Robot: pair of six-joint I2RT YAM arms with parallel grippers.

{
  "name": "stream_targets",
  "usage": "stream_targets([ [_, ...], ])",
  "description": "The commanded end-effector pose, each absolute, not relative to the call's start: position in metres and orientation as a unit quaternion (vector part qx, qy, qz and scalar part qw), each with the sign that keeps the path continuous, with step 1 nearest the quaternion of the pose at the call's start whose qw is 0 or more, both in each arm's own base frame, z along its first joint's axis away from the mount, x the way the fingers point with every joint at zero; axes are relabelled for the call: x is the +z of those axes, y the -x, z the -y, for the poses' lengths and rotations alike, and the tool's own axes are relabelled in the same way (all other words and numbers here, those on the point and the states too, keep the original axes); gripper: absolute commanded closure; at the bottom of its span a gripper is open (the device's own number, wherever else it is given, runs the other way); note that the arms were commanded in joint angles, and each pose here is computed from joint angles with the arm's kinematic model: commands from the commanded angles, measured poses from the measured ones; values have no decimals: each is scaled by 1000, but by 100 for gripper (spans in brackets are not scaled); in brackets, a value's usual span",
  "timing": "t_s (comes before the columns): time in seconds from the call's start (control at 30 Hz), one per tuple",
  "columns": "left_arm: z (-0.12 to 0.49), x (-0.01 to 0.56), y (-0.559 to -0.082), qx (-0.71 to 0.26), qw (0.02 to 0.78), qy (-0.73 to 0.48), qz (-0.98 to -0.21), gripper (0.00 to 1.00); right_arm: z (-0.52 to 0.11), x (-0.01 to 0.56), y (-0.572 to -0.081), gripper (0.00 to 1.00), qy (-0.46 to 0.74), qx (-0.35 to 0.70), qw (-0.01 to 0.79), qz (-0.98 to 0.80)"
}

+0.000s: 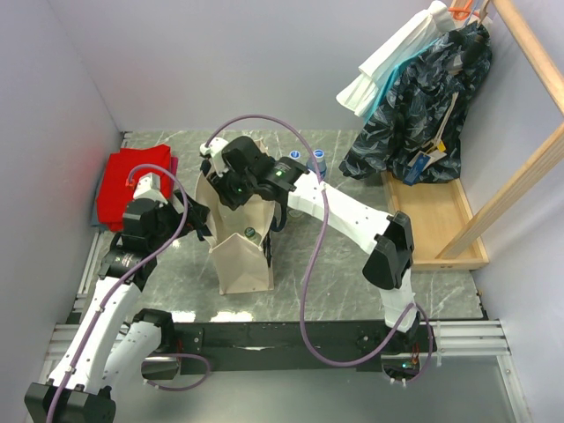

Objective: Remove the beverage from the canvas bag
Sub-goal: Take out the drink from the canvas bag.

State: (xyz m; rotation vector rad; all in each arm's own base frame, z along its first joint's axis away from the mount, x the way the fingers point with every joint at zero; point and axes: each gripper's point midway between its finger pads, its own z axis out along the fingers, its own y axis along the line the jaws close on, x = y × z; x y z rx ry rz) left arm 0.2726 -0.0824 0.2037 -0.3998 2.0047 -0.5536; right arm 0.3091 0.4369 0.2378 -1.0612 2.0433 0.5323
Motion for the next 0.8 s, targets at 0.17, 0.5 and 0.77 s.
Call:
stream_targets([
  [0.17, 81, 208, -273, -223, 500, 159, -822, 2, -430, 396, -318, 100, 363, 262, 552, -703],
  [0.5, 81, 208, -274, -222, 499, 157, -823, 2, -419, 419, -317, 100, 352, 258, 578, -690],
  [0.77, 79, 209, -274, -219, 502, 160, -821, 2, -406, 438, -317, 100, 341, 246, 601, -680],
])
